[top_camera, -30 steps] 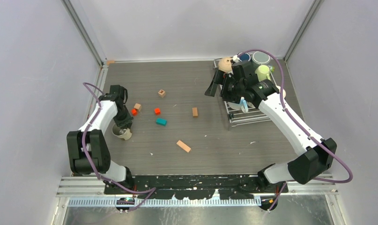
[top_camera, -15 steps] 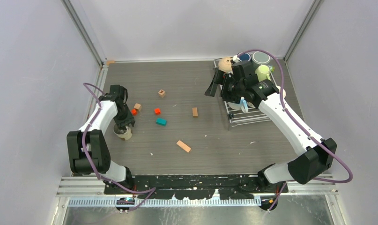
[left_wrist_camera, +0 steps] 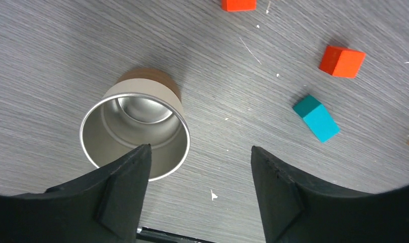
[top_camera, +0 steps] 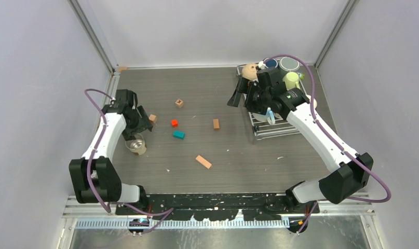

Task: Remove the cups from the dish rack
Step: Place the cup at the center of the board, then unload the cup from the dish rack.

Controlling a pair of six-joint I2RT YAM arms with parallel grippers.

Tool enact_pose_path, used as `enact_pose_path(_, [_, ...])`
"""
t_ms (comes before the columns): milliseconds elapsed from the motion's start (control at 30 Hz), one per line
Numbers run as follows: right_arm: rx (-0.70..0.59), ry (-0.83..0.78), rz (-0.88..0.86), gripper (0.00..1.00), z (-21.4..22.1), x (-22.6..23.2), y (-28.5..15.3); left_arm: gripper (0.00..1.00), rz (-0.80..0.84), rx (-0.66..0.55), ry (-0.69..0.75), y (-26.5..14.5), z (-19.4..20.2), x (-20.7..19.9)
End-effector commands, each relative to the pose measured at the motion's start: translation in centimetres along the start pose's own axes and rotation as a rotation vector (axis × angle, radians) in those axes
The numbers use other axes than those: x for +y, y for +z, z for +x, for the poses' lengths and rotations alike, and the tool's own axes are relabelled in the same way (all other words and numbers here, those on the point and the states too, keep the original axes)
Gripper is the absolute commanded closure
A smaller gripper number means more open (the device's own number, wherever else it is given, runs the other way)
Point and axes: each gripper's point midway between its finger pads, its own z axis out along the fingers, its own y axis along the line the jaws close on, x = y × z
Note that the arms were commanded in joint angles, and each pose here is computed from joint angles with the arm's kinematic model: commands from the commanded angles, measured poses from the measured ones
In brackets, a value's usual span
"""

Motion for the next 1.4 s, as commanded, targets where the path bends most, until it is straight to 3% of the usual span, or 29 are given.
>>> enact_pose_path(0, [-0.065,-0.014,-0.007,0.0,-1.1,0.3,-1.7,0.23,0.067,-0.06,0.002,-3.0,-1.1,-0.9])
enact_pose_path(167, [-0.089,-0.012,0.029,0.0,-1.5,-0.3,-2.2,0.11,0.161,-0.103,0.014,-5.8,-1.1,-2.0])
enact_pose_path(433, [-0.174,0.019,0.09,0.0,-2.8,-1.3,-3.3,0.01,0.331,-0.162,0.123,-10.5,0.9,-5.0])
enact_pose_path(900, [-0.335,0.138,0.3,0.0,-4.5,-5.7,-3.2,0.0,0.634,-0.166,0.453,-16.0,6.2,-13.7])
enact_pose_path(1367, [-0.306,0.213,0.647,0.0,-4.7,-14.7,-4.2,0.0,0.804,-0.054,0.577,-15.9,9.9,-16.9])
